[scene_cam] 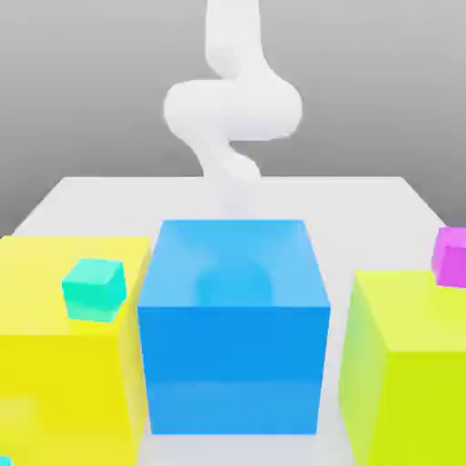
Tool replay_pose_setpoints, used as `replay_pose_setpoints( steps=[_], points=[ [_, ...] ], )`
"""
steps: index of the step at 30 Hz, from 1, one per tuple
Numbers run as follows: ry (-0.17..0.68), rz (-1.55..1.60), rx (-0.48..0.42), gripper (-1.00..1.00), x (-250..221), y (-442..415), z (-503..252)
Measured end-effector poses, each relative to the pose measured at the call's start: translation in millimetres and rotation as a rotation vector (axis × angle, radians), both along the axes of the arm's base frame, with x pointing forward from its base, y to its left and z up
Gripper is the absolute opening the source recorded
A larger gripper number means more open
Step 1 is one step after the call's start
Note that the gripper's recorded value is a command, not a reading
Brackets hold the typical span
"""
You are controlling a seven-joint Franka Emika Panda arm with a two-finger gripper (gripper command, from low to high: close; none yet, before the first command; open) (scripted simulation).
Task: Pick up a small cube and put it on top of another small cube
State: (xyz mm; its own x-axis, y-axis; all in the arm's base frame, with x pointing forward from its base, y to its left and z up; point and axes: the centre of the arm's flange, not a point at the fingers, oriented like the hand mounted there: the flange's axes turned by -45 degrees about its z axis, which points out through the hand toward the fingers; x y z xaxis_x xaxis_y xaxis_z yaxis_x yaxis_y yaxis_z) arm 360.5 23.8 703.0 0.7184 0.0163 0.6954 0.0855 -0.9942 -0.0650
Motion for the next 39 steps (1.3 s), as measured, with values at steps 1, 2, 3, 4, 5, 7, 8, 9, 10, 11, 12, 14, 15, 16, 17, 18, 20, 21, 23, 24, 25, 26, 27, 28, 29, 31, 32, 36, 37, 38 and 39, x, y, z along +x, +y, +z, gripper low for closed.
replay_pose_setpoints(
  steps=[1,2,3,4,5,7,8,9,10,11,12,14,15,16,17,18,20,21,23,24,25,26,27,28,29,31,32,36,37,38,39],
  points=[
    [0.028,0.054,0.024,0.0,9,16,-9],
    [0.059,0.11,0.046,0.0,17,33,-20],
    [0.092,0.165,0.068,0.0,25,50,-31],
    [0.13,0.219,0.085,0.0,31,70,-46],
    [0.174,0.272,0.098,0.0,37,90,-62],
    [0.266,0.373,0.117,0.0,43,131,-99],
    [0.314,0.421,0.125,0.0,43,151,-119],
    [0.361,0.469,0.131,0.0,42,172,-138],
    [0.41,0.516,0.136,0.0,39,193,-158],
    [0.458,0.561,0.141,0.0,34,213,-178],
    [0.507,0.605,0.144,0.0,27,232,-198],
    [0.606,0.689,0.148,0.0,9,269,-239],
    [0.655,0.73,0.149,0.0,-3,286,-259],
    [0.706,0.76,0.144,0.0,-15,301,-280],
    [0.76,0.782,0.132,0.0,-29,313,-302],
    [0.813,0.795,0.117,0.0,-43,322,-324],
    [0.89,0.757,0.091,0.0,-60,328,-357],
    [0.92,0.724,0.078,0.0,-66,329,-371],
    [0.958,0.644,0.058,0.0,-73,326,-392],
    [0.966,0.598,0.054,0.0,-73,323,-398],
    [0.971,0.551,0.051,0.0,-71,320,-403],
    [0.974,0.504,0.05,0.0,-70,316,-408],
    [0.976,0.458,0.048,0.0,-69,313,-412],
    [0.976,0.412,0.047,0.0,-68,310,-417],
    [0.976,0.366,0.047,0.0,-67,306,-421],
    [0.972,0.276,0.047,0.0,-65,300,-429],
    [0.969,0.232,0.047,0.0,-64,296,-433],
    [0.95,0.059,0.054,0.0,-61,283,-447],
    [0.943,0.017,0.057,0.0,-60,280,-451],
    [0.936,-0.025,0.061,0.0,-60,277,-454],
    [0.928,-0.065,0.065,0.0,-60,274,-457]
  ],
)
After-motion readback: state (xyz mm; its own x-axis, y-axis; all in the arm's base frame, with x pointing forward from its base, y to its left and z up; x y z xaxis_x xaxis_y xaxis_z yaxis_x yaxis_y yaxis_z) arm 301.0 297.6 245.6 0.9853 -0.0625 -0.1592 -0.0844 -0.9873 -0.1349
